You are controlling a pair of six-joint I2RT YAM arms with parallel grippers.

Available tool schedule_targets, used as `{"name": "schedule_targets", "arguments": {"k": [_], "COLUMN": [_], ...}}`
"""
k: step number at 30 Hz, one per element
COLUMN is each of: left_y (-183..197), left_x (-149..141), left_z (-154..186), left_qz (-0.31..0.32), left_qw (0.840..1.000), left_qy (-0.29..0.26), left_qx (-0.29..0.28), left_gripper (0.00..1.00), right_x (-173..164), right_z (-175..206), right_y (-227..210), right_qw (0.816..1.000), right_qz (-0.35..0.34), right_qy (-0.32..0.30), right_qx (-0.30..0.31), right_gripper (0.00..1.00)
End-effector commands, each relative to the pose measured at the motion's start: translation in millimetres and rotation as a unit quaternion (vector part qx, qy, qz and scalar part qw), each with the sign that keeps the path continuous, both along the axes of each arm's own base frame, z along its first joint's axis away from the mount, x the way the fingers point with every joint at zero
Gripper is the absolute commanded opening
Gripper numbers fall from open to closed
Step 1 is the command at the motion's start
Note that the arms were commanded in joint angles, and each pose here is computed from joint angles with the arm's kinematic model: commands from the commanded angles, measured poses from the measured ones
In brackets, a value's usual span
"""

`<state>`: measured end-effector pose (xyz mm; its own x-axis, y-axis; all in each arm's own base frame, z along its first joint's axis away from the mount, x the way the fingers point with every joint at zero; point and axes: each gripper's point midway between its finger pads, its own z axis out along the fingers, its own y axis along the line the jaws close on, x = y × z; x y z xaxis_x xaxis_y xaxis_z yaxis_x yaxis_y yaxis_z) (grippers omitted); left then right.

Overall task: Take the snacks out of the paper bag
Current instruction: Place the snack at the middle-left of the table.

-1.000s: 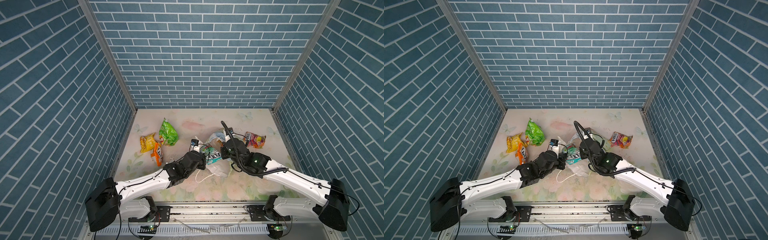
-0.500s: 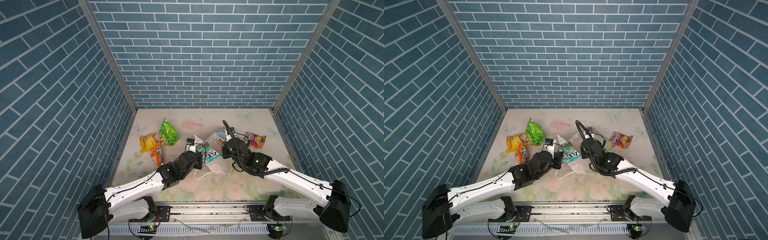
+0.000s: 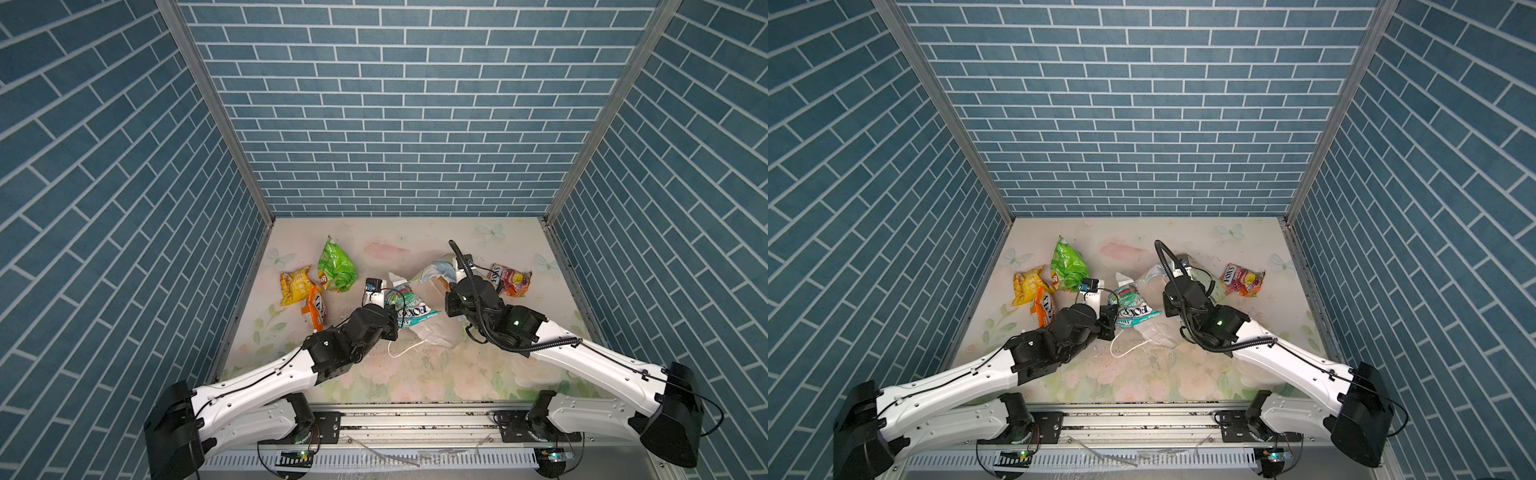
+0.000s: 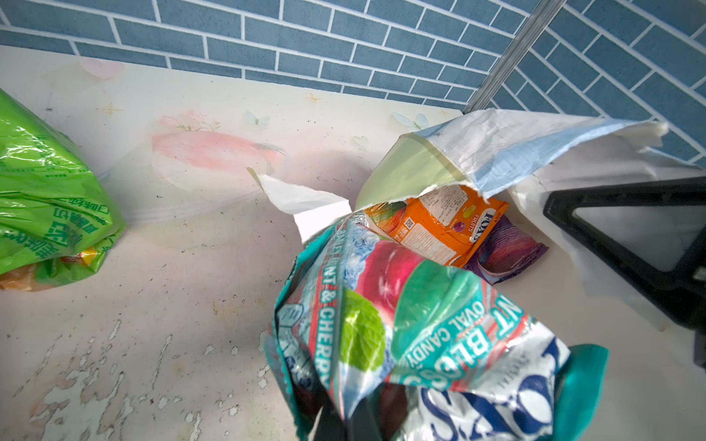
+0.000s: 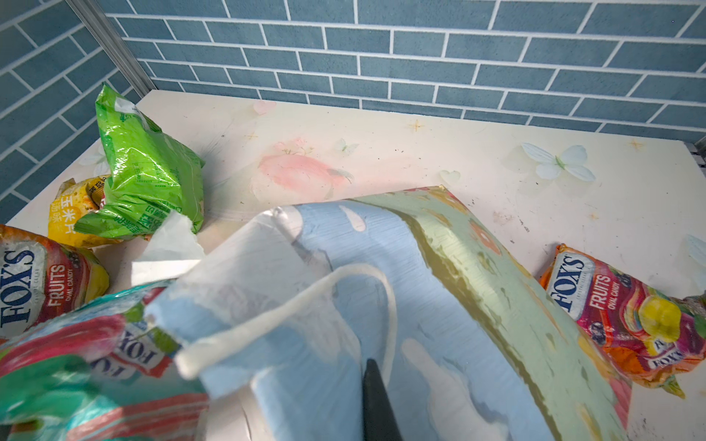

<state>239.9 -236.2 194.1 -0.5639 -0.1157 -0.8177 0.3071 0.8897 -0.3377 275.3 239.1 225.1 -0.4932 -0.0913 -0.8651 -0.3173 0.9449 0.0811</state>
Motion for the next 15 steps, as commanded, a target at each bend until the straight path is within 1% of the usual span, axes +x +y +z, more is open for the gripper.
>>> {"name": "schedule_targets", "arguments": {"k": [1, 2, 5, 15], "left_y": [13, 17, 27, 74], "left_x": [3, 4, 1, -15], "left_z": [13, 19, 22, 53], "left_qz": [0.018, 0.025, 0.032, 0.07], "left_qw": [1.0, 0.999, 0.999, 0.996], "left_qy": [-0.018, -0.021, -0.016, -0.042], "left_qx": [0.017, 0.023, 0.037, 0.039], "left_gripper": [0.0, 0.0, 0.0, 0.0], "right_x": [0, 0, -1, -1], "right_z": [3, 3, 1, 1], "right_y": [-9, -9, -9, -5], "right_qw": [1.0, 1.0, 0.999, 0.999], "right_qz": [-0.022, -0.021, -0.022, -0.016], "right_qy": [0.002, 0.003, 0.008, 0.014], "right_qx": [0.021, 0.022, 0.024, 0.035], "right_gripper": [0.0, 0.0, 0.0, 0.0]}}
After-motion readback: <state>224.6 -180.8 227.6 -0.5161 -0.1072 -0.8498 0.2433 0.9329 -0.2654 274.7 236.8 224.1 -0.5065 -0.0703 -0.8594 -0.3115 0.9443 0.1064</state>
